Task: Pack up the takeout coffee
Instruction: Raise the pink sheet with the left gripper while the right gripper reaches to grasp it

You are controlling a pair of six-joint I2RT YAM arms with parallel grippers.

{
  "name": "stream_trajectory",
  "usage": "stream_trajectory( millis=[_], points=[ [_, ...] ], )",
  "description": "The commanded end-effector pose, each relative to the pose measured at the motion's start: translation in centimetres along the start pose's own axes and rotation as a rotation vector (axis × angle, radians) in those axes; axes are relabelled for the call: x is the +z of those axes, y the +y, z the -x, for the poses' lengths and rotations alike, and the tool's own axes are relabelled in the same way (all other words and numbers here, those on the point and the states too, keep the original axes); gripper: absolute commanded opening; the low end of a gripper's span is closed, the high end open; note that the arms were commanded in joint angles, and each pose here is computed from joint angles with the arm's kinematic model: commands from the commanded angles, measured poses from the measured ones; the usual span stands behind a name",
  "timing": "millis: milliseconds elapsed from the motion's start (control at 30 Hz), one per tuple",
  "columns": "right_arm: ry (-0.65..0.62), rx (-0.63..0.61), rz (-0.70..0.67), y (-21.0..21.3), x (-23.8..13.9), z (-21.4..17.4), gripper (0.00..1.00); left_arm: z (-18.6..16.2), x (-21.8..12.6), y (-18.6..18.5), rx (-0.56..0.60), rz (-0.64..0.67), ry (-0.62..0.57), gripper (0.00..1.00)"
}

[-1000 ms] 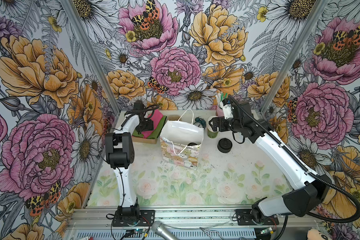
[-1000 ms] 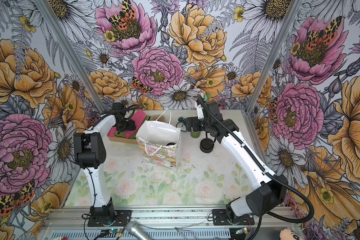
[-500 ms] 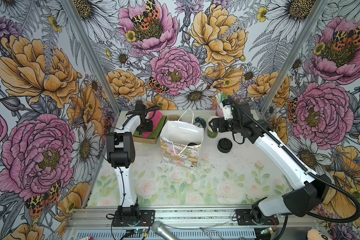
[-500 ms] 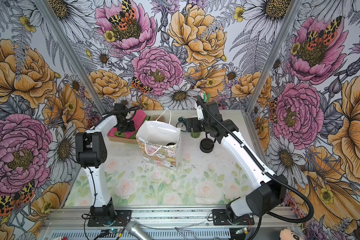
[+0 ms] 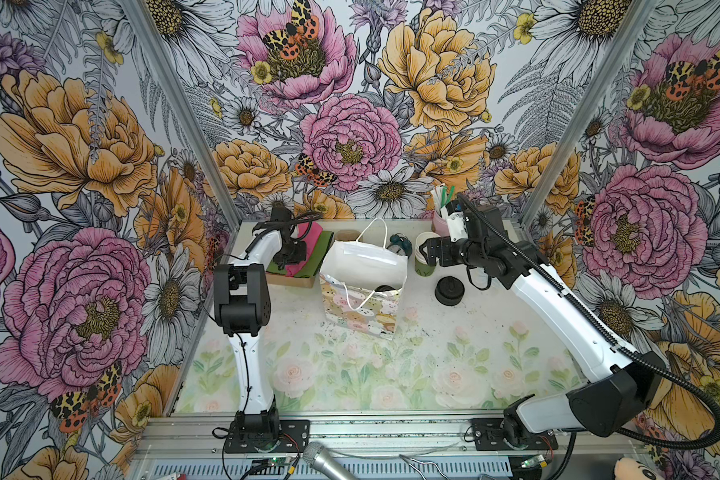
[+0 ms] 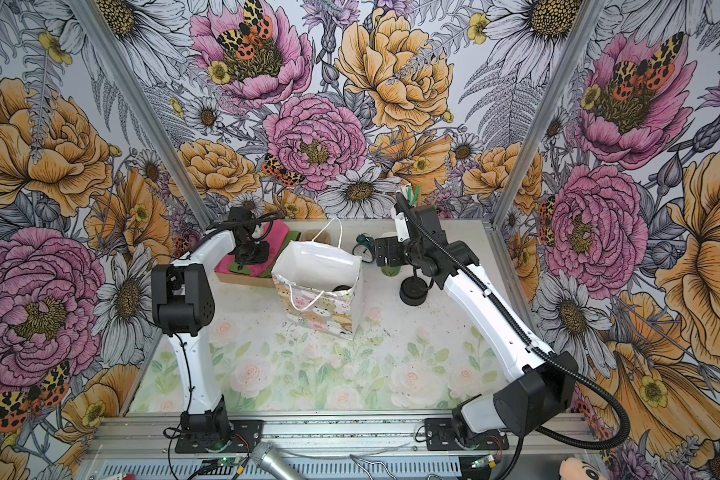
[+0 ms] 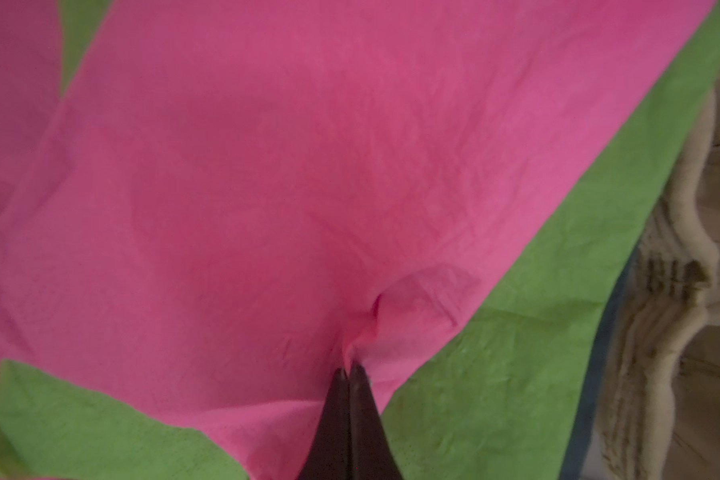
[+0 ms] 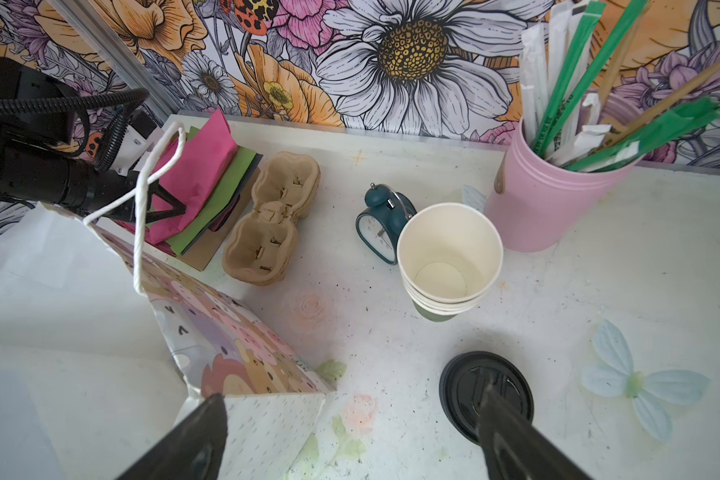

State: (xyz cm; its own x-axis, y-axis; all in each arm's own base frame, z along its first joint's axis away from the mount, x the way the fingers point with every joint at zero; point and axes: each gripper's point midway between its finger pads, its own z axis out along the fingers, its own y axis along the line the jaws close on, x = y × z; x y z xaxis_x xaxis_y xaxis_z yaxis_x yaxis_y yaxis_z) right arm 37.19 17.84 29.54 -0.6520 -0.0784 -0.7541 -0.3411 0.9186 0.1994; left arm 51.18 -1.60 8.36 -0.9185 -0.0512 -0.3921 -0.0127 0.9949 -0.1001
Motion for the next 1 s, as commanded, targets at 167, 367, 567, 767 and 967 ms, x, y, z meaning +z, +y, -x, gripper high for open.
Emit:
stream_trajectory(
  millis=[167,367,567,767,967],
  points=[
    [-0.116,-0.067,0.054,1.4,-3.1,3.4,0.95,6.4,-14.6,-2.7,0.000,-0.108,-0.334,0.00],
    [-0.197,-0.121,0.160,4.3,-4.7,5.8,0.95,7.1,-24.0,-5.7,0.054,-0.239,-0.508,0.00],
    [-0.288,-0.234,0.271,9.2,-6.1,8.5,0.95,6.1,-31.6,-9.5,0.164,-0.419,-0.627,0.00],
    [-0.353,-0.345,0.363,14.2,-6.7,10.5,0.95,3.4,-36.6,-14.2,0.305,-0.605,-0.674,0.00],
    [-0.405,-0.433,0.421,17.2,-6.2,11.9,0.95,0.9,-39.4,-17.7,0.408,-0.745,-0.676,0.00]
  ],
)
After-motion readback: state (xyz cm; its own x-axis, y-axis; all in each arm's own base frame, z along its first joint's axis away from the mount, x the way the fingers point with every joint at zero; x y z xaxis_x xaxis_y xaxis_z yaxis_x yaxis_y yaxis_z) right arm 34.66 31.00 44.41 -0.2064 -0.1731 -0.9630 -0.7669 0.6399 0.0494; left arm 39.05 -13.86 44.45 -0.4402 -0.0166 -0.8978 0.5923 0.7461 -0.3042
